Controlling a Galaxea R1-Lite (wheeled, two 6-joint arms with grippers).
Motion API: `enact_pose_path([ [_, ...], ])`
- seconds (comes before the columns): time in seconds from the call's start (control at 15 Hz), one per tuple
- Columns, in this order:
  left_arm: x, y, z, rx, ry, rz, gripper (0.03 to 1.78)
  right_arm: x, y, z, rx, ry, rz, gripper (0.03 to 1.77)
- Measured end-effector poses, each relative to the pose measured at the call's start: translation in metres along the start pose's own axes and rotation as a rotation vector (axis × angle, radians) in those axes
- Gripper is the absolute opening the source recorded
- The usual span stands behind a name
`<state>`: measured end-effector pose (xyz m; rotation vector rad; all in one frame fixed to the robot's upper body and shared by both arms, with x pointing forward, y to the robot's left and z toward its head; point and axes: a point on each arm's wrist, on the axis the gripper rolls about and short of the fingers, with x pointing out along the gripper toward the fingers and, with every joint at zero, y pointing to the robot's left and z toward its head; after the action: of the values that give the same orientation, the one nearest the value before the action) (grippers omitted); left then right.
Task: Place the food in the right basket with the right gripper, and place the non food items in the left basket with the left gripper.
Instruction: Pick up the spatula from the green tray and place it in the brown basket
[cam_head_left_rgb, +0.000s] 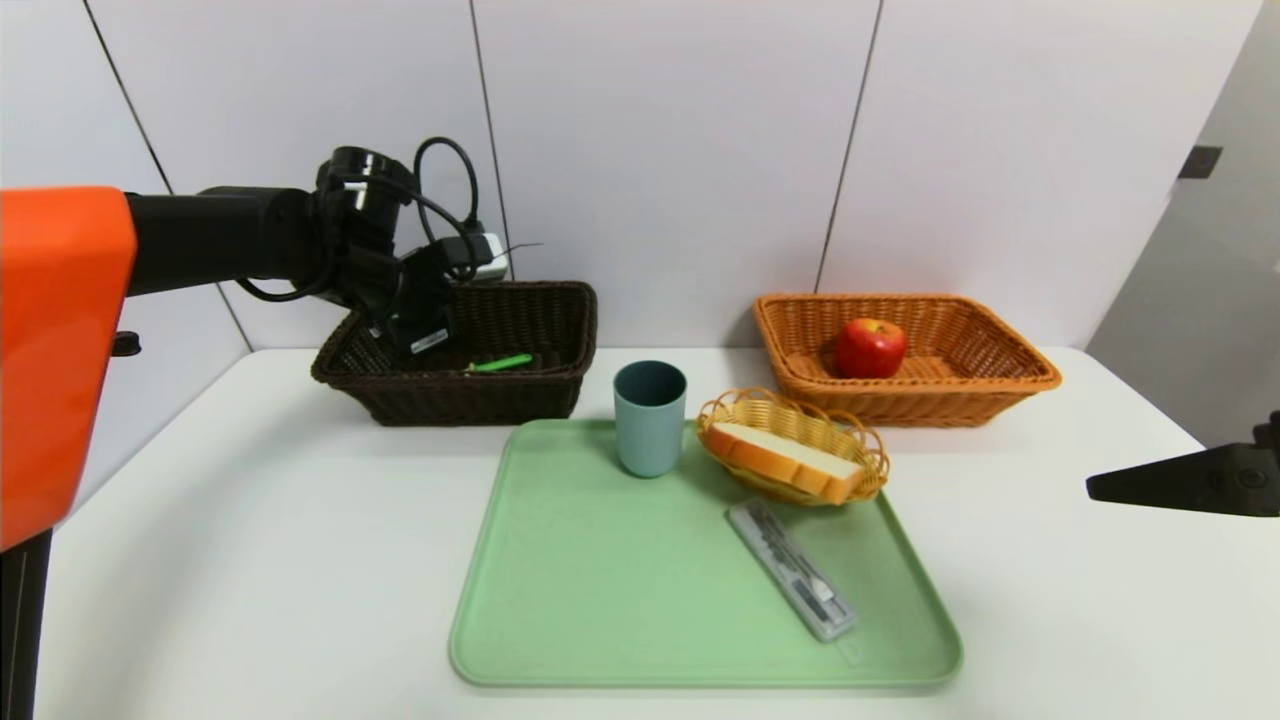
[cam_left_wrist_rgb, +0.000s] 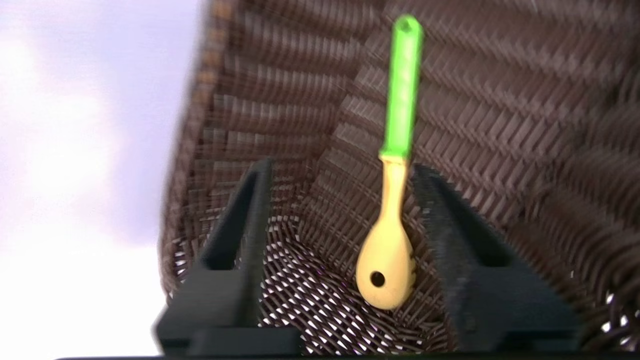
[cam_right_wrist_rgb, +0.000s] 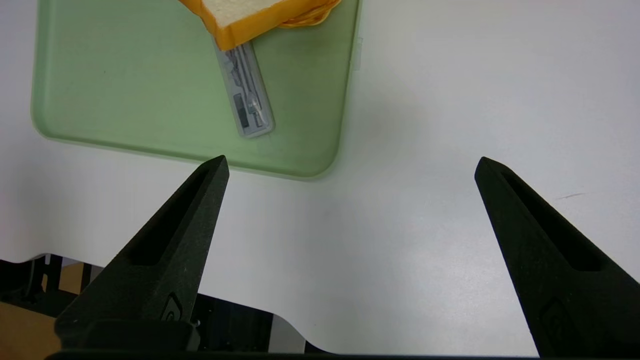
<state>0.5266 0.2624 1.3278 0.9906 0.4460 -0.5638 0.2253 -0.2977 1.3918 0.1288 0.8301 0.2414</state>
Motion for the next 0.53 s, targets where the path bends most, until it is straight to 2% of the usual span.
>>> enact_pose_path([
  [0.27,-0.02,0.008,0.014,-0.254,-0.053,0.042,1.32,-0.001,0.0,0.001,0.0,-0.005,0.0,1.7],
  [0.53,-0.062,0.008,0.035,-0.546,-0.11,0.045,1.47,-0.002,0.001,0.002,0.0,-0.028,0.009,1.7],
])
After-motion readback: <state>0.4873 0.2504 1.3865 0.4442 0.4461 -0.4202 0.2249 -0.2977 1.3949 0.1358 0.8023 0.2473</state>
